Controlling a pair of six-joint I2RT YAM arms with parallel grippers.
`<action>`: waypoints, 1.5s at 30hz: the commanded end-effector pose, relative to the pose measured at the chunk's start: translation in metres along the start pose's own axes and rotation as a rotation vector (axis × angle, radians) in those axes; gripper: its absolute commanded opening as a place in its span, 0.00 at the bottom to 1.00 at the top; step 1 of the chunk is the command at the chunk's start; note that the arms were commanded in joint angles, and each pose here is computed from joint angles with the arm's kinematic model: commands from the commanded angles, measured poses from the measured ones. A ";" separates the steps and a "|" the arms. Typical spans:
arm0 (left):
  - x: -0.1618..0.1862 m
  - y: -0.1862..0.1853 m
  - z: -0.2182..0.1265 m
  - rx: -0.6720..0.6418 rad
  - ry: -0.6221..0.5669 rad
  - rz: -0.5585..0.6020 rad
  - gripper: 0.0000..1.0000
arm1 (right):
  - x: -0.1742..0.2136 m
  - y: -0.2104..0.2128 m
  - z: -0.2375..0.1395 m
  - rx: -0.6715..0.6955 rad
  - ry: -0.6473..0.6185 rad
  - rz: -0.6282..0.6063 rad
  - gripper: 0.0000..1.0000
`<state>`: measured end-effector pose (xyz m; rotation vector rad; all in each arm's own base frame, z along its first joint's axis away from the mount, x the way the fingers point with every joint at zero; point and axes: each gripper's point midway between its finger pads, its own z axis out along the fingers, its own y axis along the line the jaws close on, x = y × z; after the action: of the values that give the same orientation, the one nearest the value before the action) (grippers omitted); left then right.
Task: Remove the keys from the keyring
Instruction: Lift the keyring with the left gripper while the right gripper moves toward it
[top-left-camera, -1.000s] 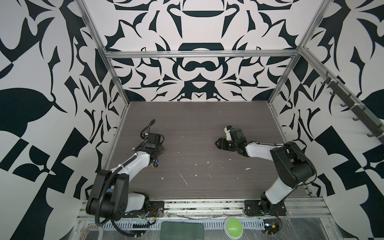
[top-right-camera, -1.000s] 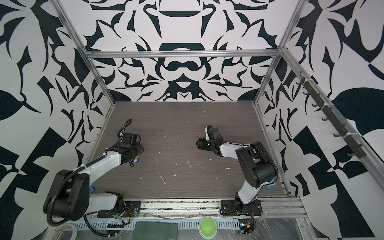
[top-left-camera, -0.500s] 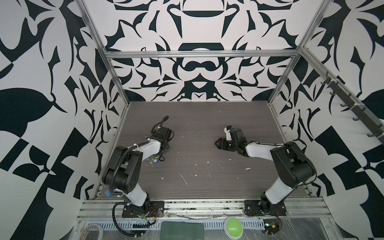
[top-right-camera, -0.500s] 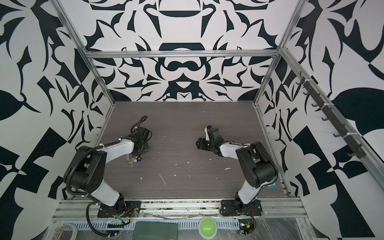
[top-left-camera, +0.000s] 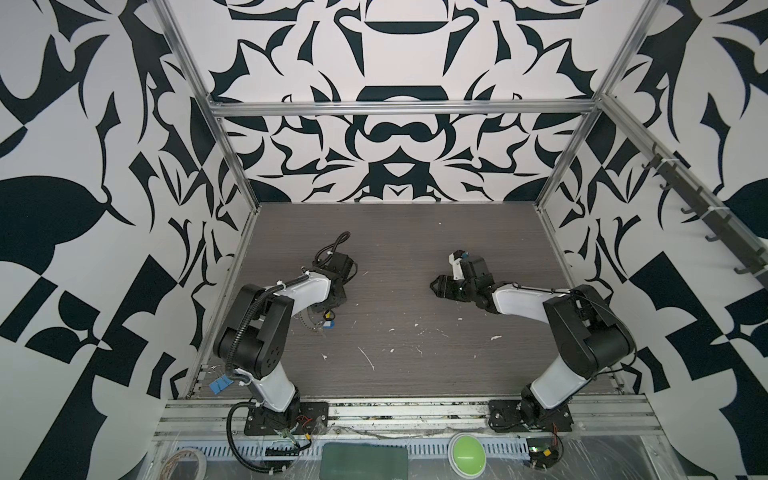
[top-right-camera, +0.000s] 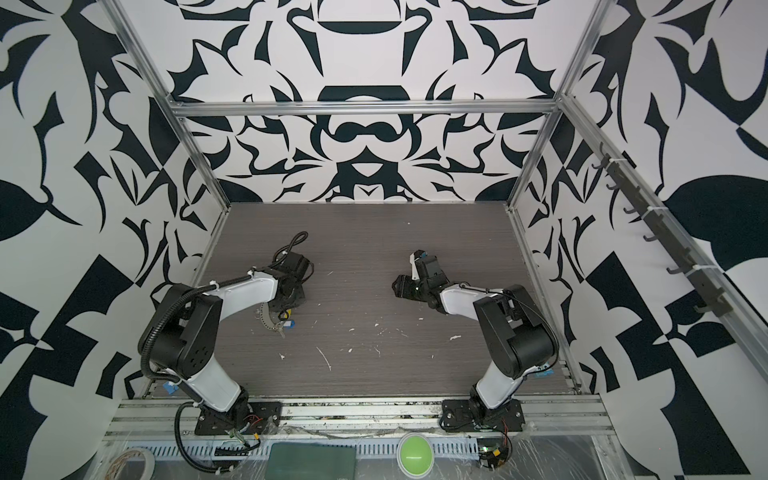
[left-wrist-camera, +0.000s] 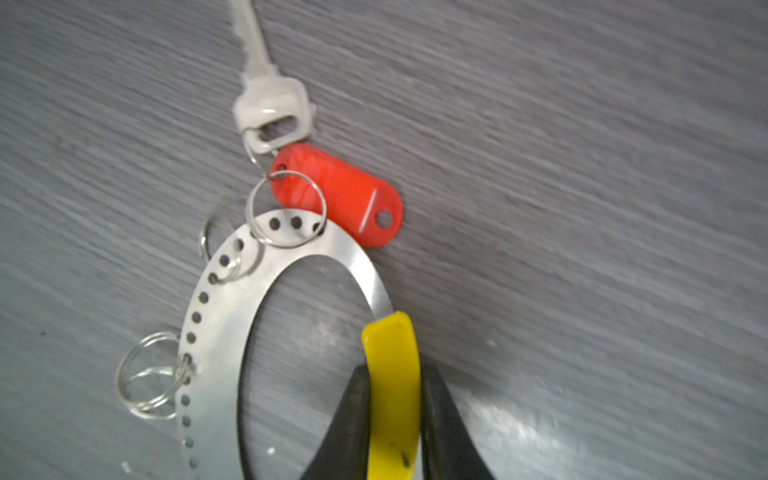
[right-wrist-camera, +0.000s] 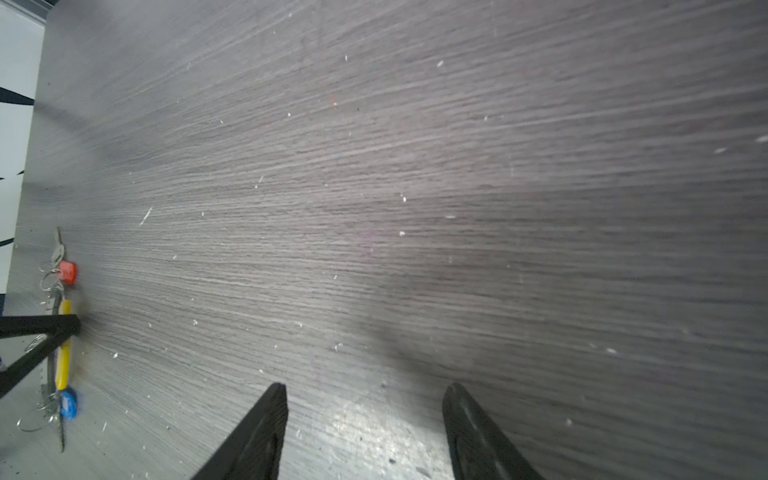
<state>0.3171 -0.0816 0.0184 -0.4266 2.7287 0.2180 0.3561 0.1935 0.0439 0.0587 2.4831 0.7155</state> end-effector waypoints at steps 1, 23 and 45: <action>0.001 -0.008 -0.013 0.013 0.000 0.023 0.17 | -0.022 0.017 -0.012 -0.027 -0.068 -0.020 0.63; -0.064 -0.095 -0.165 0.733 -0.225 -0.216 0.03 | -0.036 0.100 -0.049 -0.457 -0.209 -0.115 0.67; -0.064 -0.121 -0.343 1.761 -0.472 0.035 0.00 | -0.045 0.178 -0.128 -0.732 -0.320 -0.269 0.69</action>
<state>0.3209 -0.2439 0.3048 0.0389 1.7552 -1.4400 0.3176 0.2715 0.2074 -0.3215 1.8925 1.2851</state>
